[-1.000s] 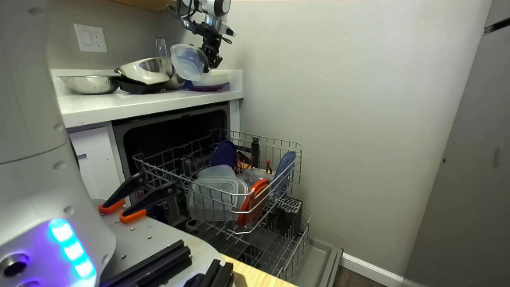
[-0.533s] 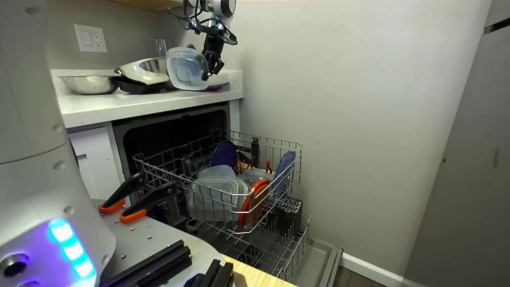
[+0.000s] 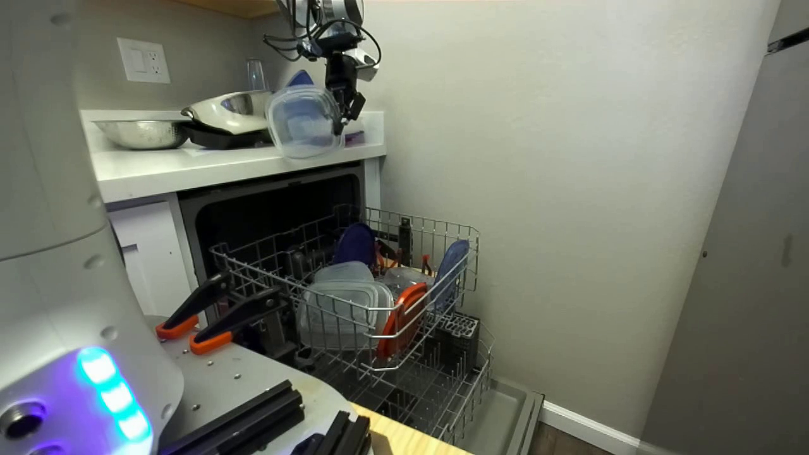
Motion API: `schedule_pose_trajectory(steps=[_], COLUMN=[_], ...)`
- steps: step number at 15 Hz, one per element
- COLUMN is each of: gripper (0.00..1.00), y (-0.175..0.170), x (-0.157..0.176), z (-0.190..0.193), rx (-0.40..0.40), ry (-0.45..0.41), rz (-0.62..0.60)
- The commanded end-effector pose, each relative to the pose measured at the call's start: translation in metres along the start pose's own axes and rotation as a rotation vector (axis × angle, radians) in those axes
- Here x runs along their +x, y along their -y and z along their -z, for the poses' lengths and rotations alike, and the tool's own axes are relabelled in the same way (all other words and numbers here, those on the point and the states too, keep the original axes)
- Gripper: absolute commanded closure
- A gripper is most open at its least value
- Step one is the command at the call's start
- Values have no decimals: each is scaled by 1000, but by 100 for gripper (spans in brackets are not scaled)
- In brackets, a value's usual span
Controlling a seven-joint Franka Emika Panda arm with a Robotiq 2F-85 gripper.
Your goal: Remove the clear bowl from the countertop and put it in the dishwasher
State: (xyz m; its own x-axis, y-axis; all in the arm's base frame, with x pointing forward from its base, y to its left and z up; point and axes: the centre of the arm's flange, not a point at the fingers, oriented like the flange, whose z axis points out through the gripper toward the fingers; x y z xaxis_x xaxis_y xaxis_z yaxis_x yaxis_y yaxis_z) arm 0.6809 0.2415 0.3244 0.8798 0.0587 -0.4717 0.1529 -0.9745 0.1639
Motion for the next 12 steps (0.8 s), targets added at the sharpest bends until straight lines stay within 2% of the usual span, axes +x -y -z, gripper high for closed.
schedule_pose_trajectory(steps=[1,6,10,12], gripper=[96,96,96,96], y=[-8,-18,-15,-10], x=[18,47,75,87], z=[-6,-46,-80,-91], rx=[-200,-479,-645,-685], ry=[24,-15,-178,-270], rz=[13,-11,-54,-79])
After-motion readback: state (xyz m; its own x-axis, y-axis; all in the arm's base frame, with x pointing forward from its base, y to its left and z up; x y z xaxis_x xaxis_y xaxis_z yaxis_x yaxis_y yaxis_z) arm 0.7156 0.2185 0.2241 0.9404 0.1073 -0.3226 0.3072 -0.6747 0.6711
